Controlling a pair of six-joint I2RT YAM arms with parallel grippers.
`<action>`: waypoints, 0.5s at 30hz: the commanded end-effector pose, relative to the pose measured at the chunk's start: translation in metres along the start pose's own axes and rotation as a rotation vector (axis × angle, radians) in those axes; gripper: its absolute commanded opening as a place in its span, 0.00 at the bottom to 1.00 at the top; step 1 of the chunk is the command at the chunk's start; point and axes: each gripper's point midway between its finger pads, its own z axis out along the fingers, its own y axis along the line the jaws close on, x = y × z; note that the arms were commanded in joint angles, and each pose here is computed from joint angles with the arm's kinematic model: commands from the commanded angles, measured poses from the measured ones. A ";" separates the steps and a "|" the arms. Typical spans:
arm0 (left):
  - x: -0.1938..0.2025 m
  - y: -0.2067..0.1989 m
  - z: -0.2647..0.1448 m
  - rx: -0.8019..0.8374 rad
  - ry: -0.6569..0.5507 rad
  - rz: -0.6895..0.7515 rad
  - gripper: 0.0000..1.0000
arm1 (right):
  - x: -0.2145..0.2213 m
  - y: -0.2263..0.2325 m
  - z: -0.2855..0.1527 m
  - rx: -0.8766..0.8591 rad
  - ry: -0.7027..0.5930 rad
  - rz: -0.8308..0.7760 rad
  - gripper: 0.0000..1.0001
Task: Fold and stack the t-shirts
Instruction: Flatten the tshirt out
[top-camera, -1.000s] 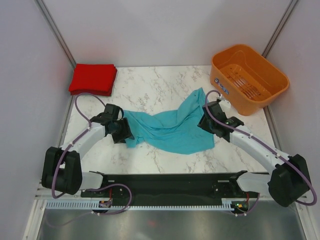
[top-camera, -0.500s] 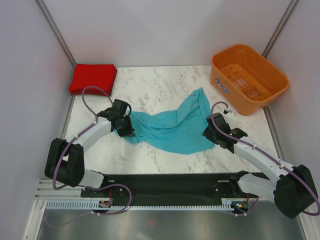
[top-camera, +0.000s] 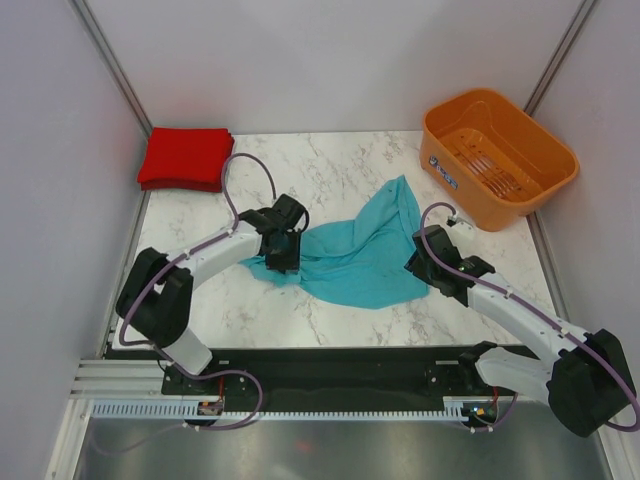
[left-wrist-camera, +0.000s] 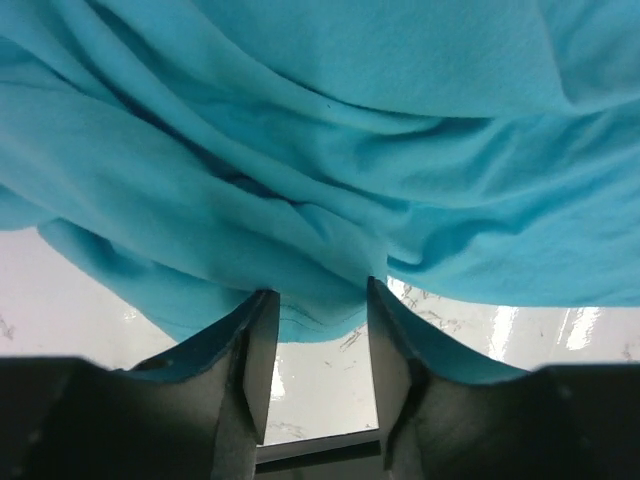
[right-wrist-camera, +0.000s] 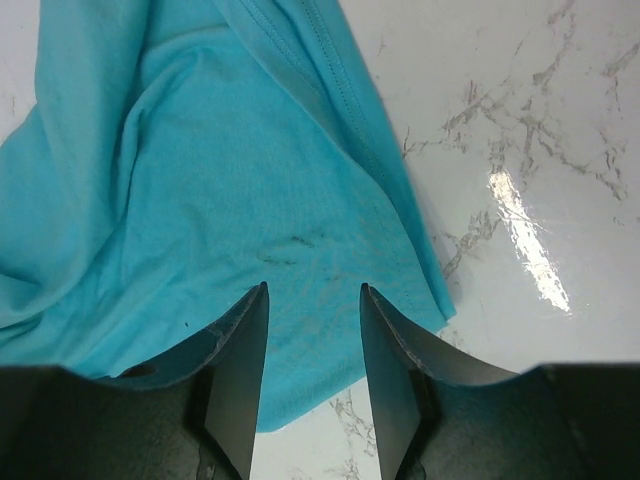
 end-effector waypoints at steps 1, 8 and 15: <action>-0.041 0.006 -0.043 -0.031 -0.175 0.010 0.49 | -0.012 0.009 -0.005 -0.038 -0.041 -0.008 0.50; -0.047 0.061 -0.068 -0.009 -0.223 -0.257 0.50 | -0.016 0.012 -0.009 -0.067 -0.053 -0.013 0.50; -0.021 0.084 -0.038 0.156 -0.178 -0.550 0.43 | -0.013 0.019 -0.008 -0.093 -0.034 -0.028 0.50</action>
